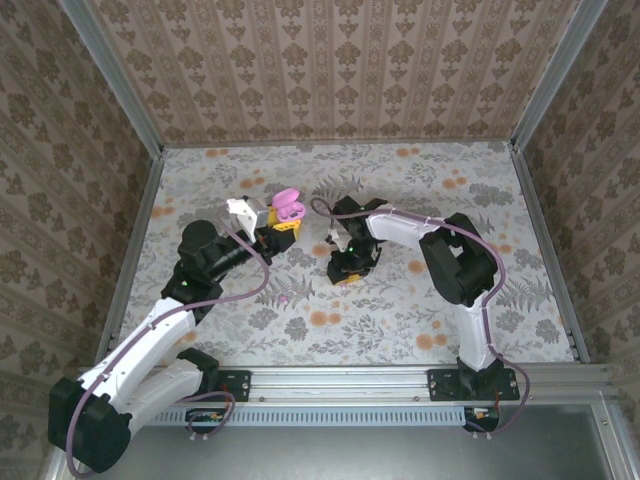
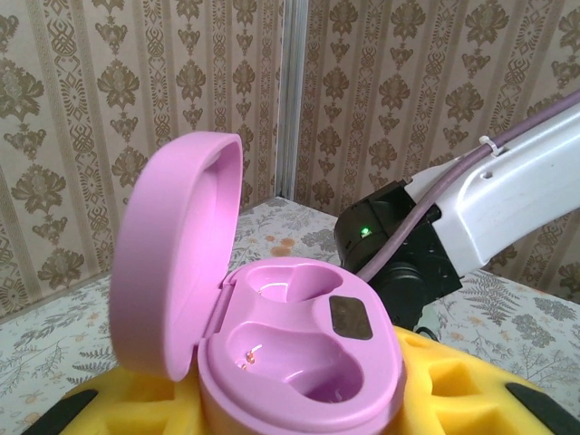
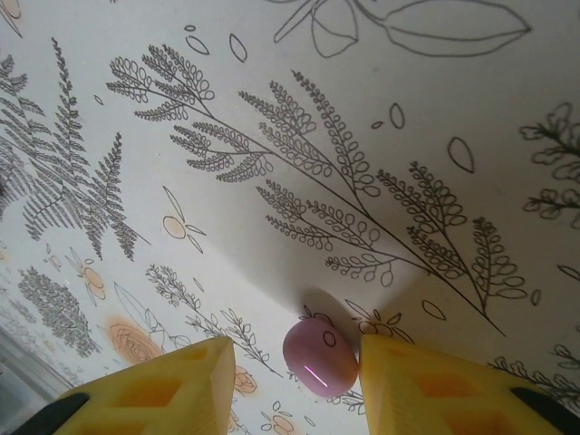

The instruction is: Insert the wireless bluetooth earbuds into the charging case

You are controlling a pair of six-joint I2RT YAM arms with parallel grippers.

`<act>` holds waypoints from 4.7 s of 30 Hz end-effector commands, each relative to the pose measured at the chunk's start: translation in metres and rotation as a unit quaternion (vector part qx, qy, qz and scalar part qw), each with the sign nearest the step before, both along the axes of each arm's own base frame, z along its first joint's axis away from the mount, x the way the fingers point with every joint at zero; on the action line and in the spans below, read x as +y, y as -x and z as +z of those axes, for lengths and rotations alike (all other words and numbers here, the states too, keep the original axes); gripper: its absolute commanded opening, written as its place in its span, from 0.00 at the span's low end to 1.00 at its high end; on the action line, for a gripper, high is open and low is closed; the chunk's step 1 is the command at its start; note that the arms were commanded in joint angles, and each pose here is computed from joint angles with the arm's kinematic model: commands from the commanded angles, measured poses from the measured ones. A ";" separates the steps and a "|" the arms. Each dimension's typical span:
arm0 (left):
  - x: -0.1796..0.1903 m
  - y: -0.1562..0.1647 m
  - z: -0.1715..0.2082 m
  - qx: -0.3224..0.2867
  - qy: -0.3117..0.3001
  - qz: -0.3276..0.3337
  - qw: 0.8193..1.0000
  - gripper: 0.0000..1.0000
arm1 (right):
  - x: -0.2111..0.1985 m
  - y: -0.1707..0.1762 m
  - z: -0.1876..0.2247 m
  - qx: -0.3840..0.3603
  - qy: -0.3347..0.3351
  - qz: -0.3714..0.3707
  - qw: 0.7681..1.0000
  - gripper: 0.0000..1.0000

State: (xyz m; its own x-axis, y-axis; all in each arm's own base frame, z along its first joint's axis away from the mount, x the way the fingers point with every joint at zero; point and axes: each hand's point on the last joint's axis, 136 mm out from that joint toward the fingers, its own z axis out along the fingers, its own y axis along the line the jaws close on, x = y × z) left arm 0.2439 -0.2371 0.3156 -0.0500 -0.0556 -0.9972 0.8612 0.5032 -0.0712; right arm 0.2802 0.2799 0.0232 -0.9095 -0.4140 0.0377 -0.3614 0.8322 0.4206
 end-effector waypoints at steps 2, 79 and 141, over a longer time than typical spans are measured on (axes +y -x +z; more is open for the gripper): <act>0.003 0.000 0.019 -0.029 0.006 0.006 1.000 0.29 | -0.005 0.003 -0.008 -0.002 0.041 0.007 0.999 0.41; -0.022 -0.008 0.018 -0.021 -0.005 -0.020 1.000 0.28 | -0.104 0.002 -0.003 -0.025 0.050 -0.287 0.956 0.32; -0.021 -0.007 0.015 -0.023 -0.009 -0.018 1.000 0.28 | -0.066 -0.006 -0.011 -0.009 0.022 -0.273 0.962 0.30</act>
State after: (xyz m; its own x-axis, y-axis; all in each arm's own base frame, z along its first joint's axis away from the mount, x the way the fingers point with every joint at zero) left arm 0.2551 -0.2593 0.3167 -0.0584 -0.0230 -0.9980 0.8789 0.4729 -0.0623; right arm 0.2856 0.2089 0.0168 -0.9898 0.1416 0.0122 0.1355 0.9141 0.3823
